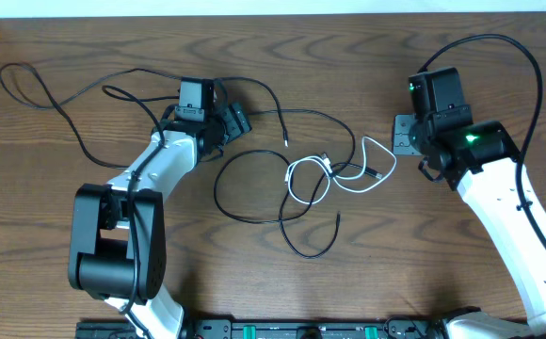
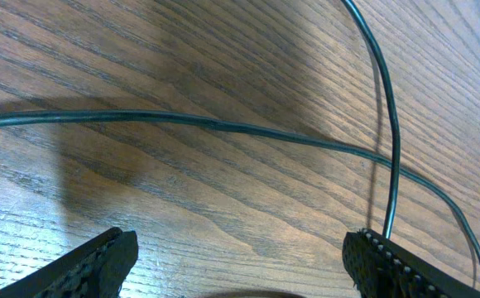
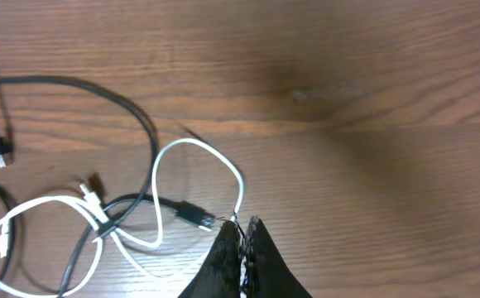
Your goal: Untangle cables
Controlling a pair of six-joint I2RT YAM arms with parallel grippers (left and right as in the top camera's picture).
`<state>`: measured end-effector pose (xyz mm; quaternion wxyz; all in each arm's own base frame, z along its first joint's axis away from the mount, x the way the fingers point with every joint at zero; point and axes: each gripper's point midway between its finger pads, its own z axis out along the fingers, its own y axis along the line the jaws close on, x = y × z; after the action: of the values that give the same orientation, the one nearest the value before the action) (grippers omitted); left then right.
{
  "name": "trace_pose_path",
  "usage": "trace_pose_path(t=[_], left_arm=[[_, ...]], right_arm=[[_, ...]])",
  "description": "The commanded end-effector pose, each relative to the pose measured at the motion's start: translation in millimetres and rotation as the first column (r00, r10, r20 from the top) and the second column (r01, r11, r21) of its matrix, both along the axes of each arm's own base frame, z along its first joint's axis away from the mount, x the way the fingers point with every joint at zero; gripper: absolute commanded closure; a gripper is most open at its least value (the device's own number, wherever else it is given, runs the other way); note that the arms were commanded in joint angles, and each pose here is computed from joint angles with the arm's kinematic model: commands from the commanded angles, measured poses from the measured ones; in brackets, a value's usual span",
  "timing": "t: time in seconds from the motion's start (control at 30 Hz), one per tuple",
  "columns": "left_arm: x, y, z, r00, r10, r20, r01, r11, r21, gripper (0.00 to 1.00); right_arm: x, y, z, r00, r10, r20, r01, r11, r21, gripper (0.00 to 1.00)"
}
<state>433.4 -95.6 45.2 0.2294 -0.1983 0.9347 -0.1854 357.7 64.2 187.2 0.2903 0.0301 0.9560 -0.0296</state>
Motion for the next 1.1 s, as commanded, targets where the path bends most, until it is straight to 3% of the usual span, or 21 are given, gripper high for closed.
trace_pose_path(t=[0.0,0.03,0.1,0.23,0.33,0.37,0.47,0.57,0.9,1.07], left_arm=[[4.7,-3.3,13.4,0.999,-0.015,0.032,0.015,1.0,-0.007,0.15],[4.7,-3.3,13.4,0.999,-0.015,0.032,0.015,1.0,-0.007,0.15],[4.7,-3.3,13.4,0.999,-0.015,0.032,0.015,1.0,-0.007,0.15],[4.7,-3.2,13.4,0.999,-0.015,0.032,0.015,1.0,-0.007,0.15],[4.7,-3.3,13.4,0.999,-0.015,0.032,0.015,1.0,-0.007,0.15],[4.7,-3.2,13.4,0.999,-0.015,0.032,0.015,1.0,-0.007,0.15],[4.6,-3.3,13.3,0.999,-0.015,0.032,0.015,1.0,-0.007,0.15],[4.7,-3.2,13.2,0.999,-0.015,0.032,0.015,1.0,-0.007,0.15],[4.7,-3.2,13.2,0.999,-0.015,0.032,0.015,1.0,-0.007,0.15],[4.5,-3.0,13.1,0.999,-0.014,0.031,0.014,1.0,-0.007,0.15]], right_arm=[[4.2,-14.3,4.5,0.993,-0.11,0.037,0.11,0.994,-0.005,0.99],[6.3,-8.3,3.9,0.993,-0.108,0.038,0.106,0.994,0.031,0.98],[12.0,11.3,1.4,0.998,-0.047,0.032,0.043,0.992,0.115,0.82],[21.9,61.3,-6.4,0.99,0.14,0.027,-0.142,0.946,0.293,0.63],[28.9,84.3,-20.8,0.979,0.202,0.013,-0.193,0.913,0.359,0.37],[33.1,90.4,-28.5,0.976,0.216,0.007,-0.203,0.906,0.37,0.35],[47.2,110.7,-51.6,0.966,0.26,0.004,-0.239,0.88,0.41,0.43],[56.9,117.6,-71.7,0.963,0.269,-0.006,-0.242,0.877,0.415,0.46],[51.9,115.3,-137.8,0.952,0.26,-0.164,-0.176,0.898,0.403,0.42],[49.4,88.0,-161.2,0.964,0.121,-0.238,-0.051,0.958,0.282,0.42]])
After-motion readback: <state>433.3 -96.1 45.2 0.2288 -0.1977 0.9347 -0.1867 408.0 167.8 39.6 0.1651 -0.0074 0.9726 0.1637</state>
